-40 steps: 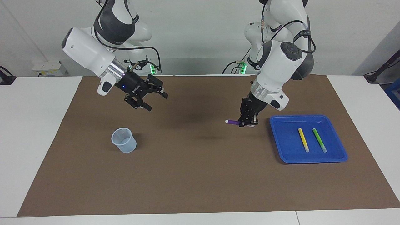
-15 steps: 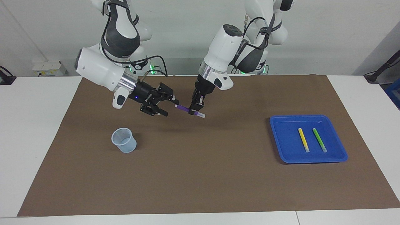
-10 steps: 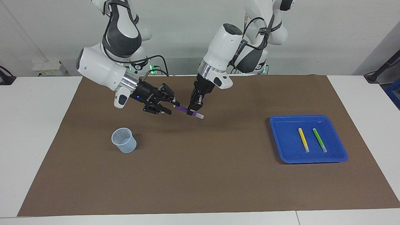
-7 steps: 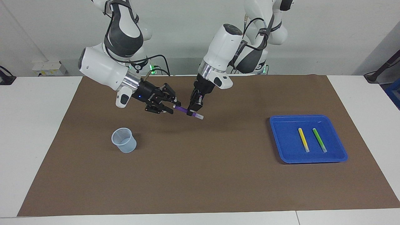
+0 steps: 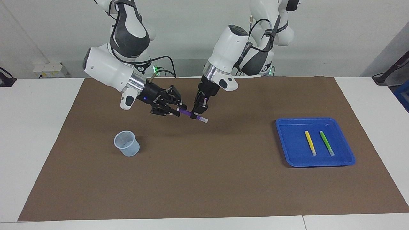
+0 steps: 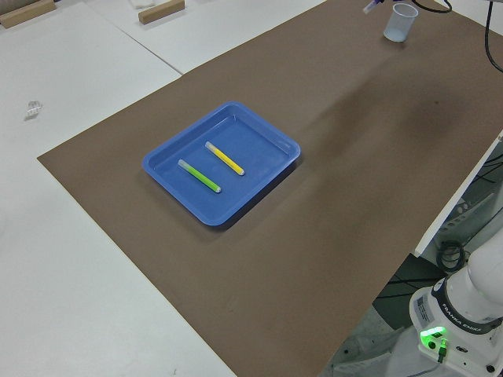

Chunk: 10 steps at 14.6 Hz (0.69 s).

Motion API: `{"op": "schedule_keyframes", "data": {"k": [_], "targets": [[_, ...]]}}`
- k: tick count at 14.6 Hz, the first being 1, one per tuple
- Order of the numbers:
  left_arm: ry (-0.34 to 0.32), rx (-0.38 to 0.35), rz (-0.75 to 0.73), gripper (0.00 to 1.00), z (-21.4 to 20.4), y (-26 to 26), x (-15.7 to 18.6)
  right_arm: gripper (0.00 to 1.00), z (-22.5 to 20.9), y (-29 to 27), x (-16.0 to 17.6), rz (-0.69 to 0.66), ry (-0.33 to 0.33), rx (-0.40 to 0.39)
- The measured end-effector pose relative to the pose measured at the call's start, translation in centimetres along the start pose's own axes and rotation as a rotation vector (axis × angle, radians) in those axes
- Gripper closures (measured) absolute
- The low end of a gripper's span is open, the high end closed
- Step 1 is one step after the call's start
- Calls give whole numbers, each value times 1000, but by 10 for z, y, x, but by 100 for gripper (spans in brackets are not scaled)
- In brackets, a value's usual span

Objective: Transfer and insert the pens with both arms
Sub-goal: 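Grasp the purple pen tip with the right gripper from the left gripper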

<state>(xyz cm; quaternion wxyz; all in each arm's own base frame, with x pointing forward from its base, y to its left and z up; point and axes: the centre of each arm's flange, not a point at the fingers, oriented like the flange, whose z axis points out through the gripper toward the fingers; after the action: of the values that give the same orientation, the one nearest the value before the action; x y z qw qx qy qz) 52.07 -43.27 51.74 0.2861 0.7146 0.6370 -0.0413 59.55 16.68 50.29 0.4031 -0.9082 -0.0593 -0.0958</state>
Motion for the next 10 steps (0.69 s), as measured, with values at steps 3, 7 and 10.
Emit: {"op": "schedule_keyframes", "data": {"k": [3,7,10], "targets": [[-1,-1,0,83,0,0,0,69,0,0,0,0,2,-1],[-4,-8,-1,83,-1,1,0,70,0,0,0,0,1,-1],[-9,-19,-3,83,-1,2,-1,69,4,-1,-2,-1,-3,-1]]}}
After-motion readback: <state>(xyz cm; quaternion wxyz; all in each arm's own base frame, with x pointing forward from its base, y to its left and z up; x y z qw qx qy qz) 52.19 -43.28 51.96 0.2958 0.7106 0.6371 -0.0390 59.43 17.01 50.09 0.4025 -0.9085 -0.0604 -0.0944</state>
